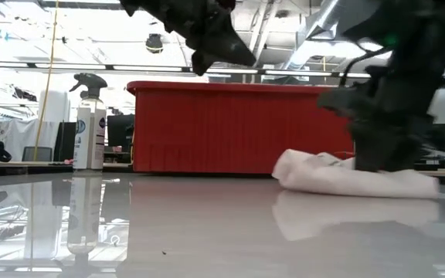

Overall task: Fold Laundry from Bin
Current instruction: Move the white underwear to the bottom right of the table

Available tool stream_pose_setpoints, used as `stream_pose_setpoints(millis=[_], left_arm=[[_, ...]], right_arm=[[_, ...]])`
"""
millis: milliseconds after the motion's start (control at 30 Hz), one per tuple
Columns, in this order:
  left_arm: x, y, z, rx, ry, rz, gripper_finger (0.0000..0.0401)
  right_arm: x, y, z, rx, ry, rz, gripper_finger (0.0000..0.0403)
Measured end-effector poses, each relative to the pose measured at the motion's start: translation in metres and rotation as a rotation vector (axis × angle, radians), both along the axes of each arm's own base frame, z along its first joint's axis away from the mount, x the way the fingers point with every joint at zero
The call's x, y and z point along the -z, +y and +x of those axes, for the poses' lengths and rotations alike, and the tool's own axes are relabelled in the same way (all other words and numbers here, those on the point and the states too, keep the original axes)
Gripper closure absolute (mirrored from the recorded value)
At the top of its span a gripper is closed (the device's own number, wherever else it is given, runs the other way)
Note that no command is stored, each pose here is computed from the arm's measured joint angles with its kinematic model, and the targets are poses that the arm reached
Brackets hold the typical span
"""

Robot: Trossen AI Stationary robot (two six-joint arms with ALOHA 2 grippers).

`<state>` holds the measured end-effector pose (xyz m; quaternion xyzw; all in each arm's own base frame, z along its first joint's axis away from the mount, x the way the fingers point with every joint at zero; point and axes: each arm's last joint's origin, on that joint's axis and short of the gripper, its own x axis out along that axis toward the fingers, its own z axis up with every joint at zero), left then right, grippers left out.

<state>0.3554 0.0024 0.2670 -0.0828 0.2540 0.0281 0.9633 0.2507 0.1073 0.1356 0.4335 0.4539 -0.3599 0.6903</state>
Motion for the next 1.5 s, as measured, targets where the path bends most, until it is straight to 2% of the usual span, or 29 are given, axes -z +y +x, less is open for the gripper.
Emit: stream_pose_setpoints(millis=[167, 333, 467, 567, 667, 767, 867, 1000, 1100, 1267, 1400, 1500], left_arm=[[-0.005, 0.000, -0.004, 0.005, 0.000, 0.009, 0.0401], [-0.005, -0.001, -0.004, 0.030, 0.002, -0.005, 0.0401], [-0.003, -0.002, -0.005, 0.066, 0.020, -0.051, 0.0401], [0.003, -0.002, -0.007, 0.053, 0.023, -0.152, 0.0401], [0.011, -0.001, -0.008, 0.083, 0.009, -0.240, 0.0401], [0.017, -0.003, -0.005, 0.110, -0.073, -0.230, 0.0401], [0.026, -0.010, 0.005, 0.214, -0.149, -0.240, 0.0401], [0.048, -0.025, 0.027, 0.372, -0.243, -0.354, 0.0401], [0.070, -0.039, 0.039, 0.408, -0.286, -0.377, 0.0401], [0.101, -0.065, 0.060, 0.353, -0.246, -0.338, 0.0401], [0.119, -0.084, 0.078, 0.159, -0.199, -0.172, 0.0401], [0.134, -0.096, 0.093, 0.090, -0.099, -0.062, 0.0401]], right_arm=[[-0.001, 0.027, -0.018, 0.113, 0.005, 0.072, 0.0281], [-0.002, 0.047, -0.029, 0.167, -0.016, 0.121, 0.0227], [-0.010, 0.052, -0.032, 0.231, -0.051, 0.127, 0.0176], [-0.030, 0.053, -0.030, 0.258, -0.151, 0.106, 0.0157], [-0.053, 0.049, -0.033, 0.241, -0.181, 0.104, 0.0155], [-0.066, 0.049, -0.040, 0.219, -0.176, 0.074, 0.0157], [-0.089, 0.048, -0.046, 0.211, -0.226, 0.055, 0.0168], [-0.107, 0.042, -0.058, 0.197, -0.214, 0.009, 0.0184], [-0.126, 0.037, -0.063, 0.206, -0.269, 0.003, 0.0192], [-0.142, 0.028, -0.072, 0.210, -0.339, -0.018, 0.0200], [-0.144, 0.026, -0.073, 0.175, -0.367, -0.065, 0.0204], [-0.144, 0.028, -0.074, 0.138, -0.364, -0.079, 0.0207]])
